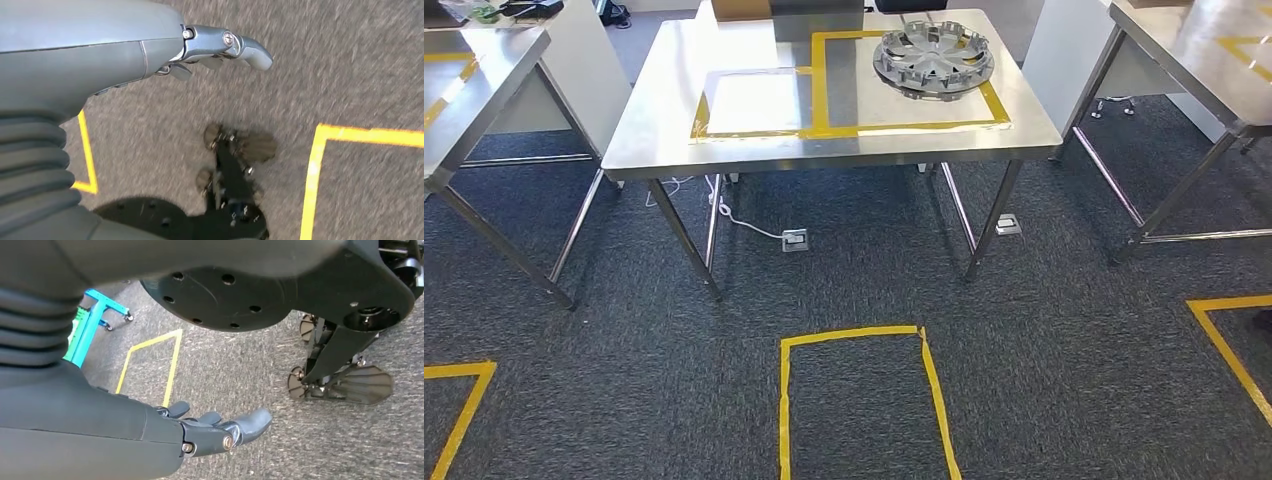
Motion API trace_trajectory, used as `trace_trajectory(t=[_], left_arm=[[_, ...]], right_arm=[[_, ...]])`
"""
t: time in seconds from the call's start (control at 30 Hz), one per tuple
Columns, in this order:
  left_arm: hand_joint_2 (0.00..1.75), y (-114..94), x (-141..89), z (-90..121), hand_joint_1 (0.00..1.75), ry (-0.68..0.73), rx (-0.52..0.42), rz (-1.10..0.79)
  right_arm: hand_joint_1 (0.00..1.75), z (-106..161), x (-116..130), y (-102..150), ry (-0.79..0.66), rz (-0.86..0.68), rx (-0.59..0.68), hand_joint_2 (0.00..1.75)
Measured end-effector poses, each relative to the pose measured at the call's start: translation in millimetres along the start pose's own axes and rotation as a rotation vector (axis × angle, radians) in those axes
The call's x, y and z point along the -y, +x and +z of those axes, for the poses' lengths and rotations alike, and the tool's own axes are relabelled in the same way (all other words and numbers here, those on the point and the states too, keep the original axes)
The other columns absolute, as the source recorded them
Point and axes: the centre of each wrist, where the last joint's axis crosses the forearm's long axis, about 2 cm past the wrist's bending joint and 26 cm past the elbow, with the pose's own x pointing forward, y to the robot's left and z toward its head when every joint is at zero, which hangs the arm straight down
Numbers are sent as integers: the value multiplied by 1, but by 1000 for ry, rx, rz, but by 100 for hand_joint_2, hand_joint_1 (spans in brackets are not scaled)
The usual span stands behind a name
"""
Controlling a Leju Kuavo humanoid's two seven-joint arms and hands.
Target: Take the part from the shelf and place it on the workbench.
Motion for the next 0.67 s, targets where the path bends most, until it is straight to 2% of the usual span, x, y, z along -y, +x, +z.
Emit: trace_trajectory(t=[0.07, 0.13, 0.2, 0.27, 0.5, 0.63, 0.67], left_arm=[[175, 0, 1, 0, 0, 56, -59, 128], [175, 0, 1, 0, 0, 132, -108, 365], [175, 0, 1, 0, 0, 172, -102, 547], [175, 0, 1, 0, 0, 169, -88, 555], [175, -1, 7, 0, 0, 86, -62, 337], [0, -2, 10, 0, 0, 37, -30, 234], [0, -1, 11, 0, 0, 31, -25, 223]], right_arm=[[0, 0, 1, 0, -14, -56, 29, 175], [0, 0, 1, 0, -29, -111, 59, 175], [0, 0, 2, 0, -33, -122, 64, 175], [0, 0, 2, 1, -33, -114, 60, 175], [0, 0, 2, 0, -31, -77, 43, 175], [0, 0, 2, 0, -31, -46, 32, 0], [0, 0, 2, 0, -31, -42, 32, 0]])
